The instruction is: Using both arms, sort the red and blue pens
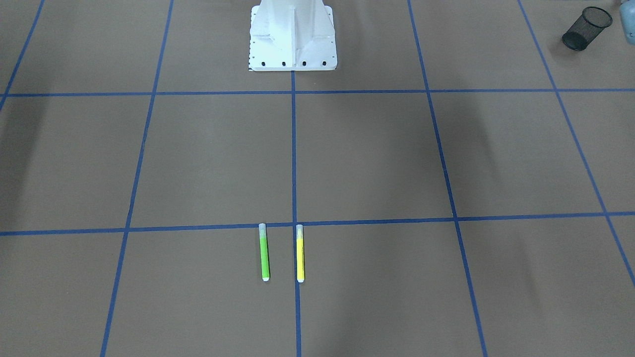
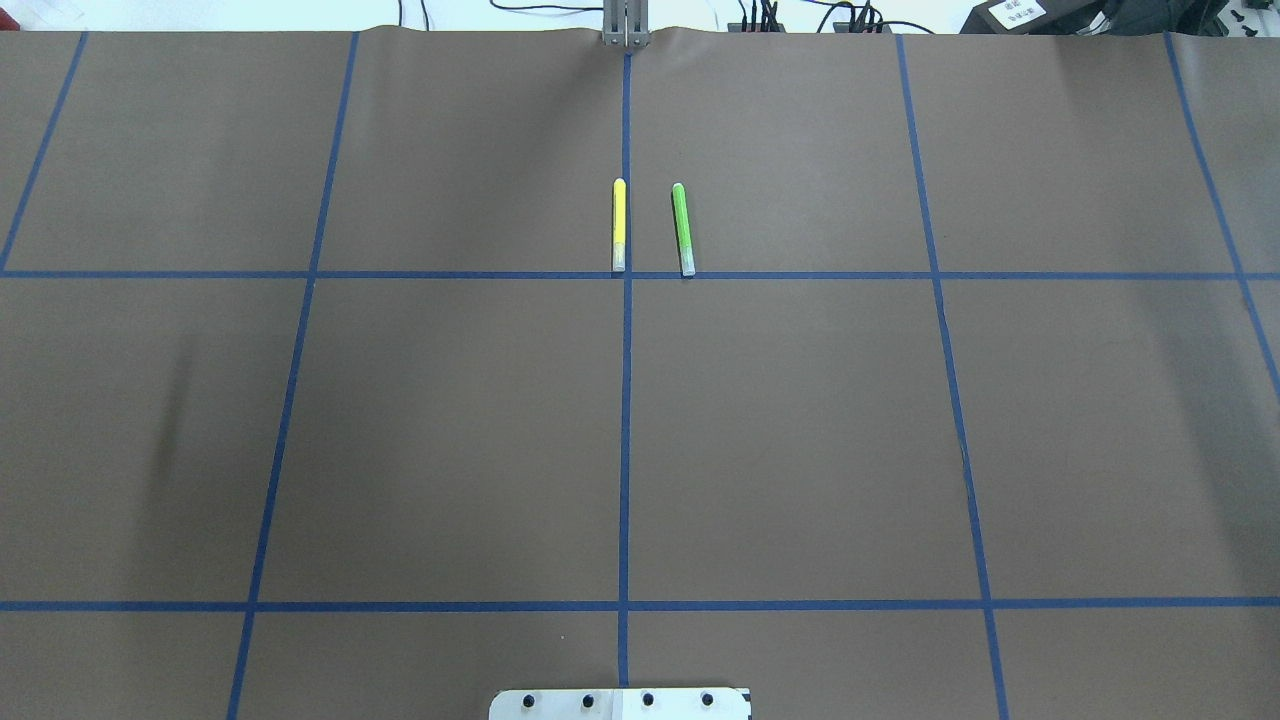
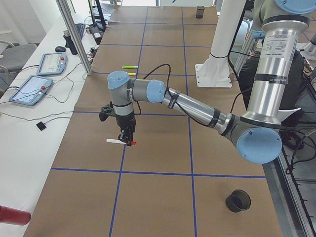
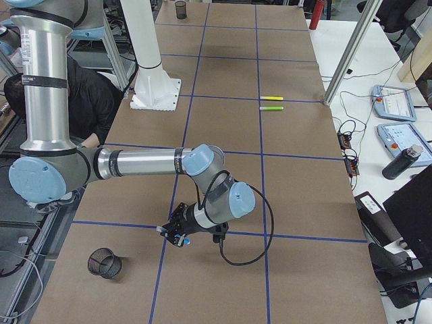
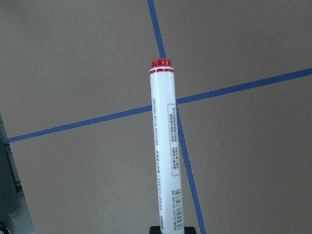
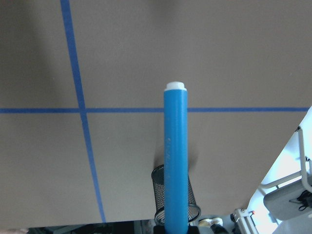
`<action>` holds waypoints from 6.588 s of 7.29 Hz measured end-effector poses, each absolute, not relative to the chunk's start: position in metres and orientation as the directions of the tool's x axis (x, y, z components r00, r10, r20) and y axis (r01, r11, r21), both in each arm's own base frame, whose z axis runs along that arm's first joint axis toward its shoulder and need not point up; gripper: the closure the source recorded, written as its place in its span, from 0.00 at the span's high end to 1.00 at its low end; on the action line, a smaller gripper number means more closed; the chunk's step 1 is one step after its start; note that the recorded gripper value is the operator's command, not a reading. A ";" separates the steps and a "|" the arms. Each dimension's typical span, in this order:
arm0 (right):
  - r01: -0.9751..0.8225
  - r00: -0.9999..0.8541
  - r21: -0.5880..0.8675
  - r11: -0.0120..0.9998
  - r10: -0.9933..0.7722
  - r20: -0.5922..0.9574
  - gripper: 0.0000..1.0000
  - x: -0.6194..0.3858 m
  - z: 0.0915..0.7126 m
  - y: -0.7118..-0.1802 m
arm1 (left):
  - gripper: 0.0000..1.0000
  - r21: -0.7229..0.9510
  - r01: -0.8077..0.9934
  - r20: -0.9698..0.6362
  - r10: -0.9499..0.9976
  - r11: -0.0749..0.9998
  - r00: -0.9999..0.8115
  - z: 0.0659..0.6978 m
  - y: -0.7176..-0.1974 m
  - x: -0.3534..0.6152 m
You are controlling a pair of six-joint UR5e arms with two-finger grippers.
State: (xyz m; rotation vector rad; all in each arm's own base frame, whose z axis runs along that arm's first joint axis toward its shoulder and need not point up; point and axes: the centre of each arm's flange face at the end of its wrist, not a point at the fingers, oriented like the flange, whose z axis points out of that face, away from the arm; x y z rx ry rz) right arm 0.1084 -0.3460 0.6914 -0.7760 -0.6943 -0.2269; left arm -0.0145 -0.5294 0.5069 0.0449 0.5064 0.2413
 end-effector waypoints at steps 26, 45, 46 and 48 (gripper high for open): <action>0.267 0.605 -0.684 0.679 0.434 0.667 1.00 0.153 0.877 -0.095 | 0.00 0.194 -0.208 -0.515 0.280 0.959 0.810 0.460 -0.523 -0.009; -0.096 0.692 -0.151 0.984 0.175 0.700 1.00 0.129 0.639 -0.404 | 0.00 -0.891 -0.125 -0.442 -0.768 0.437 0.464 0.788 -0.087 -0.132; -0.090 0.689 -0.148 0.985 0.169 0.705 1.00 0.126 0.637 -0.407 | 0.00 -0.905 -0.139 -0.420 -0.795 0.401 0.439 0.801 -0.083 -0.129; -0.094 0.684 -0.147 0.985 0.171 0.709 1.00 0.123 0.631 -0.411 | 0.00 -0.918 -0.154 -0.395 -0.819 0.365 0.416 0.813 -0.076 -0.124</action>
